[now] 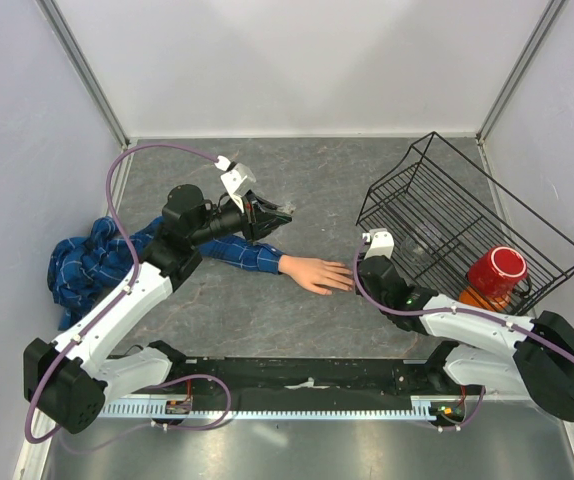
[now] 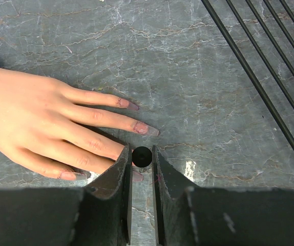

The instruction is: Paint the nails

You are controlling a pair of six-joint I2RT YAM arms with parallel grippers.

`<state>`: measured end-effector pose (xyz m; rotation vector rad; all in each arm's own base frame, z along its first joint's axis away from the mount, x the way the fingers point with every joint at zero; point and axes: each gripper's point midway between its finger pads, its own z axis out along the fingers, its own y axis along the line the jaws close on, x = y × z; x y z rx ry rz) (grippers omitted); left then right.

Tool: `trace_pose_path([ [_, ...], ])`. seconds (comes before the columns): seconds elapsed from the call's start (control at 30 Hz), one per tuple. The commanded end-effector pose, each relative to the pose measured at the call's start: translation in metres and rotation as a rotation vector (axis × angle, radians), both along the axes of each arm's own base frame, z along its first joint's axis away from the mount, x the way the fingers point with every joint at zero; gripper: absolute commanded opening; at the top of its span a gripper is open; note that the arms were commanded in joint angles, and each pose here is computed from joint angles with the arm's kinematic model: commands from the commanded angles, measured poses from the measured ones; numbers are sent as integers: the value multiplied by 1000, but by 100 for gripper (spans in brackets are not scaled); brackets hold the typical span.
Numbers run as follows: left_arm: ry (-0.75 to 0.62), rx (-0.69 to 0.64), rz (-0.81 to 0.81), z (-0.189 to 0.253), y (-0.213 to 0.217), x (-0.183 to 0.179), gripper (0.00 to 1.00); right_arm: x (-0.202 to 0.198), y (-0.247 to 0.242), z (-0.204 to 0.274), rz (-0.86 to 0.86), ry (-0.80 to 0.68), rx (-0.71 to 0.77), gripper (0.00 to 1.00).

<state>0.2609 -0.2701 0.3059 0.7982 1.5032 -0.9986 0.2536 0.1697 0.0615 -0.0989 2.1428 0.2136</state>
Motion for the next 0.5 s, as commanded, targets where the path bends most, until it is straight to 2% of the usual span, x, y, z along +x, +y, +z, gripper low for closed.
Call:
trace_pose_path([
  [0.0, -46, -54, -9, 26, -1, 1, 2, 9, 2, 11, -28, -32, 24, 0],
  [0.47, -39, -54, -11, 25, -2, 2, 2, 6, 10, 16, 32, -43, 48, 0],
])
